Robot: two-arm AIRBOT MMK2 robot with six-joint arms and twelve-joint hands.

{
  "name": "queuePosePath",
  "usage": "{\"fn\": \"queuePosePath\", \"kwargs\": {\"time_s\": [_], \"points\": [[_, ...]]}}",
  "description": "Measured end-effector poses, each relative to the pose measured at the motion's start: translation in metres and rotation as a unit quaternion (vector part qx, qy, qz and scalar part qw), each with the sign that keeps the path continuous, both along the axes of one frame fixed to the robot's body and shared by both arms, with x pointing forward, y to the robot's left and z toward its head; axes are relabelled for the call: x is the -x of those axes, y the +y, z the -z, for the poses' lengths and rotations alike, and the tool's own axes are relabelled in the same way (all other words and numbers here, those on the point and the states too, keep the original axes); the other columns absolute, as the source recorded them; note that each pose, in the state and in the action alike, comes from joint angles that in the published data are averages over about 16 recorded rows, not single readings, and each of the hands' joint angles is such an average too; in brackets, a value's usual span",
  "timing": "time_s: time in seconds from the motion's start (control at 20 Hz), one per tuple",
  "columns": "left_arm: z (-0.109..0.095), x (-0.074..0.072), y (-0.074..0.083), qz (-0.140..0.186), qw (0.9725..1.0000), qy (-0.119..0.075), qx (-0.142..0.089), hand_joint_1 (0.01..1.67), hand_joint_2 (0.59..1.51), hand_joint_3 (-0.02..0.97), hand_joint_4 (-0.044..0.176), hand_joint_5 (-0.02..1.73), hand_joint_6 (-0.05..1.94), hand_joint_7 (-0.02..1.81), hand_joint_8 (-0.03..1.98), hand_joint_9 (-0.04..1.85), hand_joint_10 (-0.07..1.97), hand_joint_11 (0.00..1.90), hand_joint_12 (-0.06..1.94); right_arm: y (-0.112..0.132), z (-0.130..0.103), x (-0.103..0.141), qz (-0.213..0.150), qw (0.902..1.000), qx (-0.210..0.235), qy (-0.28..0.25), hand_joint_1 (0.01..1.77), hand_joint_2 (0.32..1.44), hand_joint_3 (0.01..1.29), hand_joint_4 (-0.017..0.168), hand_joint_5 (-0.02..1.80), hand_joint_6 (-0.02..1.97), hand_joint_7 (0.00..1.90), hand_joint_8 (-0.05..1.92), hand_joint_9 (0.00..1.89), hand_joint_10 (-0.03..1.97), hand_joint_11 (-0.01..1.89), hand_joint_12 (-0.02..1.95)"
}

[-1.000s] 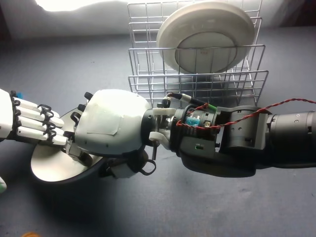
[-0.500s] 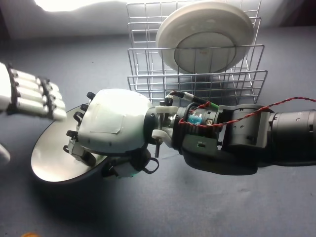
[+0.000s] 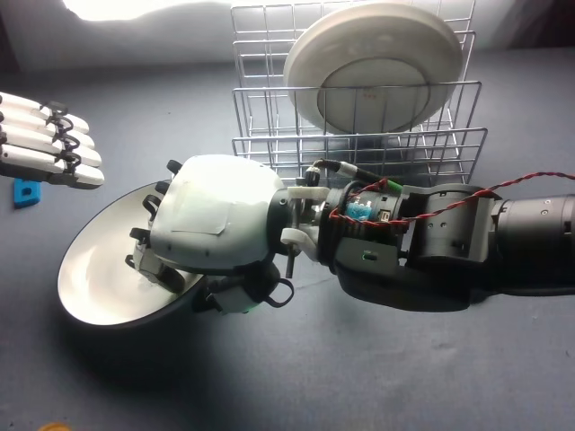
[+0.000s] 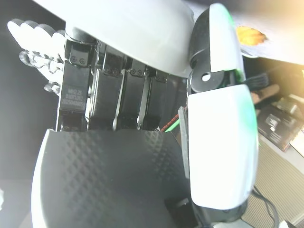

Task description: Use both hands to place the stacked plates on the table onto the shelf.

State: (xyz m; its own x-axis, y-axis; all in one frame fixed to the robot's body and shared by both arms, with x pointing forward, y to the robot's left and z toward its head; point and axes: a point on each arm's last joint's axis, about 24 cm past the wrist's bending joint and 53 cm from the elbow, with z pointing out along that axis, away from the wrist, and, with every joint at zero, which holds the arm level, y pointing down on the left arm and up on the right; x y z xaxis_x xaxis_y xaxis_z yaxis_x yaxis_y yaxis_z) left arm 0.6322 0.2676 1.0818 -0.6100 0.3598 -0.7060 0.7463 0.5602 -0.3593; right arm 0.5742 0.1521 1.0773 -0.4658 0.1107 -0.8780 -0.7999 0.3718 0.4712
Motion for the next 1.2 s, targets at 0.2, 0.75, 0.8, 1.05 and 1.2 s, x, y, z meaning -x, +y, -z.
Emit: {"fn": "queuePosePath", "kwargs": {"time_s": [0.2, 0.75, 0.8, 1.05, 1.2], "points": [[0.0, 0.005, 0.001, 0.003, 1.0, 0.006, -0.001, 0.01, 1.102, 0.01, -0.002, 0.01, 0.02, 0.02, -0.01, 0.02, 0.01, 0.02, -0.01, -0.001, 0.001, -0.002, 0.002, 1.0, 0.001, -0.001, 1.13, 0.97, 0.01, 0.009, 0.99, 0.87, 1.14, 0.7, 1.36, 0.02, 1.0, 1.02], [0.037, 0.021, -0.001, 0.015, 0.9985, 0.044, -0.029, 0.01, 1.108, 0.011, 0.0, 0.02, 0.01, 0.02, -0.01, 0.02, 0.01, 0.02, -0.02, -0.002, 0.001, -0.005, 0.005, 1.0, 0.003, -0.001, 1.15, 0.97, 0.01, 0.009, 1.0, 0.92, 1.15, 0.68, 1.37, 0.02, 0.99, 1.01], [0.041, 0.022, -0.001, 0.015, 0.9983, 0.047, -0.032, 0.01, 1.108, 0.011, 0.0, 0.02, 0.02, 0.02, -0.01, 0.02, 0.01, 0.02, -0.02, -0.002, 0.001, -0.005, 0.005, 1.0, 0.003, -0.001, 1.15, 0.97, 0.01, 0.009, 1.0, 0.93, 1.15, 0.68, 1.37, 0.02, 0.99, 1.01], [0.059, 0.026, -0.001, 0.014, 0.9971, 0.059, -0.045, 0.01, 1.108, 0.01, 0.001, 0.02, 0.01, 0.02, -0.01, 0.02, 0.01, 0.02, -0.02, -0.002, 0.0, -0.006, 0.005, 1.0, 0.002, -0.002, 1.15, 0.98, 0.01, 0.009, 0.99, 0.94, 1.15, 0.69, 1.37, 0.02, 0.98, 1.01], [0.066, 0.026, 0.001, 0.009, 0.9967, 0.063, -0.051, 0.01, 1.106, 0.01, -0.003, 0.01, 0.01, 0.02, -0.01, 0.02, 0.01, 0.02, -0.02, -0.002, -0.001, -0.006, 0.006, 1.0, 0.002, -0.002, 1.14, 0.99, 0.01, 0.008, 0.93, 0.86, 1.09, 0.63, 1.3, 0.02, 0.9, 1.05]]}}
